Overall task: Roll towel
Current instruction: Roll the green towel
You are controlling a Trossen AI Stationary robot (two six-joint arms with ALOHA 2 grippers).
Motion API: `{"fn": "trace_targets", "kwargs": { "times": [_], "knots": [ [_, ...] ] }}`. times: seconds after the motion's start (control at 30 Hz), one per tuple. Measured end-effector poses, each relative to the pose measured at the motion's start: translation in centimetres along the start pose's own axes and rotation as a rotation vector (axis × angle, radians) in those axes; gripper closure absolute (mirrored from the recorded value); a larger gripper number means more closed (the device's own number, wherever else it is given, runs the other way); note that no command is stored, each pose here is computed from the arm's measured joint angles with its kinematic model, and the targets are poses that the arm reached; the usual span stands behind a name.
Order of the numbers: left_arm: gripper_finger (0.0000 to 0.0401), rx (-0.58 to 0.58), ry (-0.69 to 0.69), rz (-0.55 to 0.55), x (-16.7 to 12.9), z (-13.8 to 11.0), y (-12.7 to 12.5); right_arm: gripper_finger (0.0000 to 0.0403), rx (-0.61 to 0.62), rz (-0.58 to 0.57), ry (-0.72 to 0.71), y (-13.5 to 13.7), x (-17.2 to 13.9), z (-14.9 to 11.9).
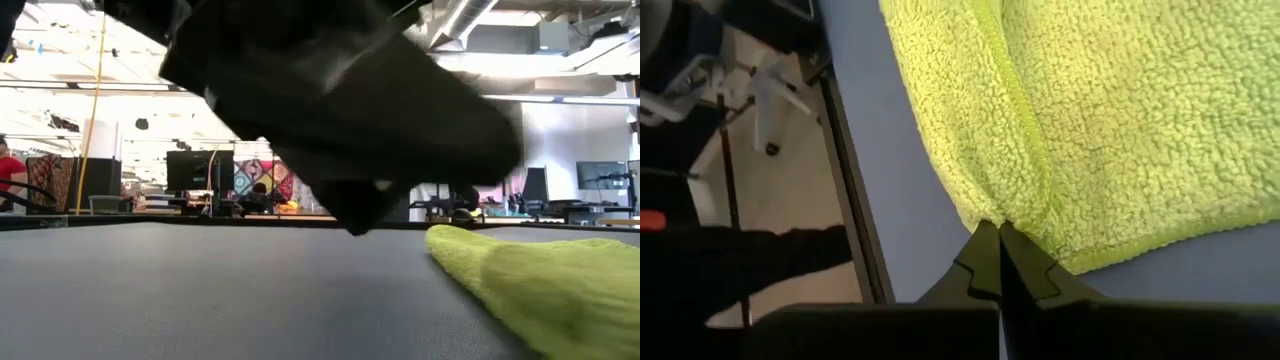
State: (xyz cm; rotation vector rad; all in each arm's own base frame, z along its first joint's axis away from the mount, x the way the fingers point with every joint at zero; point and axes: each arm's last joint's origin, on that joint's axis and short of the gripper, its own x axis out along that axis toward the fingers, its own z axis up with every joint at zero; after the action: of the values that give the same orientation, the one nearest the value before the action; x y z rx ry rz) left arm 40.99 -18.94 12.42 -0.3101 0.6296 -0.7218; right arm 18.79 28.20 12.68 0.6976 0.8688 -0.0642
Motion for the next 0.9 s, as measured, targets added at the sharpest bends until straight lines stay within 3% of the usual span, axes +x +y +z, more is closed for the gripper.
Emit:
{"fn": "trace_targets", "kwargs": {
  "times": [0.17,0.3,0.5,0.9],
  "knots": [
    [0.0401,0.063,0.068,0.03,-1.4,0.8,-1.2,0.0391,0.02,0.025,-0.017,0.3,0.0,0.1],
    [0.0401,0.179,0.004,0.129,-2.5,2.4,-3.0,0.0391,0.035,0.026,-0.024,0.3,0.0,0.2],
    [0.0392,0.275,-0.049,0.234,-2.1,2.4,-4.1,0.0391,0.042,0.016,-0.046,0.2,0.1,0.4],
    [0.0256,0.375,0.001,0.224,-0.8,1.2,-5.7,0.0391,0.028,0.017,-0.046,0.2,0.1,0.4]
  ]
}}
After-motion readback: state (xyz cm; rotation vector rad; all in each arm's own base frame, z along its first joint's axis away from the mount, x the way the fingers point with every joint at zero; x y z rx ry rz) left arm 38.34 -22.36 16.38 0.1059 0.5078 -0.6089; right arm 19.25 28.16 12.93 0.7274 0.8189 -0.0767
